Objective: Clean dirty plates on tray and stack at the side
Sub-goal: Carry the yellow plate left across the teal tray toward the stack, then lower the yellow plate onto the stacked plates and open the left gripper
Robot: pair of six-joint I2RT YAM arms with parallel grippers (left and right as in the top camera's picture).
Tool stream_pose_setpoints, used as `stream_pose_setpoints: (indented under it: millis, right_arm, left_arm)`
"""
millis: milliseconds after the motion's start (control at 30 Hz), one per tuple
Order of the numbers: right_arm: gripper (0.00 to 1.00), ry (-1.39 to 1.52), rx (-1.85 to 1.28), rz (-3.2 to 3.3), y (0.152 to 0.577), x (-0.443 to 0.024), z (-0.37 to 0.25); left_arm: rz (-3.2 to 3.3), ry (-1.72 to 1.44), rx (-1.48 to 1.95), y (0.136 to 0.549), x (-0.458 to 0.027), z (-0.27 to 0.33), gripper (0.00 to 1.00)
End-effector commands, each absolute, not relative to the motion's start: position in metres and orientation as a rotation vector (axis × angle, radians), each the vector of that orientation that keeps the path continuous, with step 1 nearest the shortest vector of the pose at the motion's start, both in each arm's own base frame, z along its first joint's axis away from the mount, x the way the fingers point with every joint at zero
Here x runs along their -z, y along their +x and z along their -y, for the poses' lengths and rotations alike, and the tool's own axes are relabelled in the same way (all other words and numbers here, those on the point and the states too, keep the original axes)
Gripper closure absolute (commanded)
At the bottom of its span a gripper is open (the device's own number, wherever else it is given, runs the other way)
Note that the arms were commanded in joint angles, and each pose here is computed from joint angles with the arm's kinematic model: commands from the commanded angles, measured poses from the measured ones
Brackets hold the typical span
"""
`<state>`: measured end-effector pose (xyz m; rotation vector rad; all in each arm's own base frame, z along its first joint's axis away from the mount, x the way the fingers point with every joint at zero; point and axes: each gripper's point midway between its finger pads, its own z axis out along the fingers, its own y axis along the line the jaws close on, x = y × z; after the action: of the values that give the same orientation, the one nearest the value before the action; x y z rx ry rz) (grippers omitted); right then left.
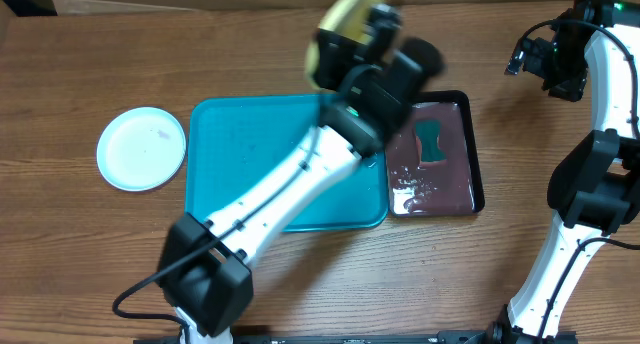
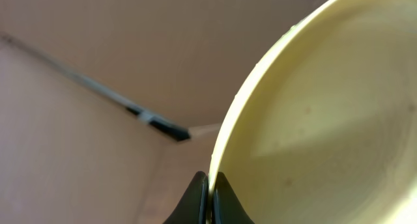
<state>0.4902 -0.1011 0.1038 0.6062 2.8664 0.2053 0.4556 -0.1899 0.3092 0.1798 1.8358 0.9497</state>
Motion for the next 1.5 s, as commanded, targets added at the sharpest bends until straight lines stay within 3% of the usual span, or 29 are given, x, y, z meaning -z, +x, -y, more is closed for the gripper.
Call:
stream_pose_setpoints:
  millis: [0,200,400,667,833,1133,1467]
  right_arm:
    - [0.00,0.603,-0.213,-2.842,0.493,-0.112,0.102]
    - [0.00,0.603,-0.213,-2.842,0.493,-0.112,0.103]
    - [0.00,0.603,-0.213,-2.842,0.493,-0.112,0.102]
    - [0.00,0.603,-0.213,-2.842,0.493,-0.112,0.103]
    - [0.00,0.603,-0.213,-2.842,0.493,-0.112,0.102]
    - [0.00,0.604,-0.213,-2.843,0.493,-0.112,0.102]
    - [0.00,0.603,-0.213,-2.842,0.493,-0.112,0.103]
  left_arm:
    - [-1.910,-0.001,-0.869,0.479,-0.297,0.136,0.96]
    - [-2.152,-0.302,-0.834,0.480,-0.243,0.020,0.96]
    - [-2.310,-0.720,-0.710,0.453,-0.207,-0.087,0.96]
    - [-2.449,-1.250,-0.164,0.407,-0.163,-0.167,0.96]
    - [-2.398,-1.454,-0.084,0.375,-0.158,-0.213,0.96]
    - [-2.444,-1.531,-0.168,0.344,-0.138,-0.228,0.96]
    - [-2.473,-1.530,-0.154,0.339,-0.085,-0.220,0.96]
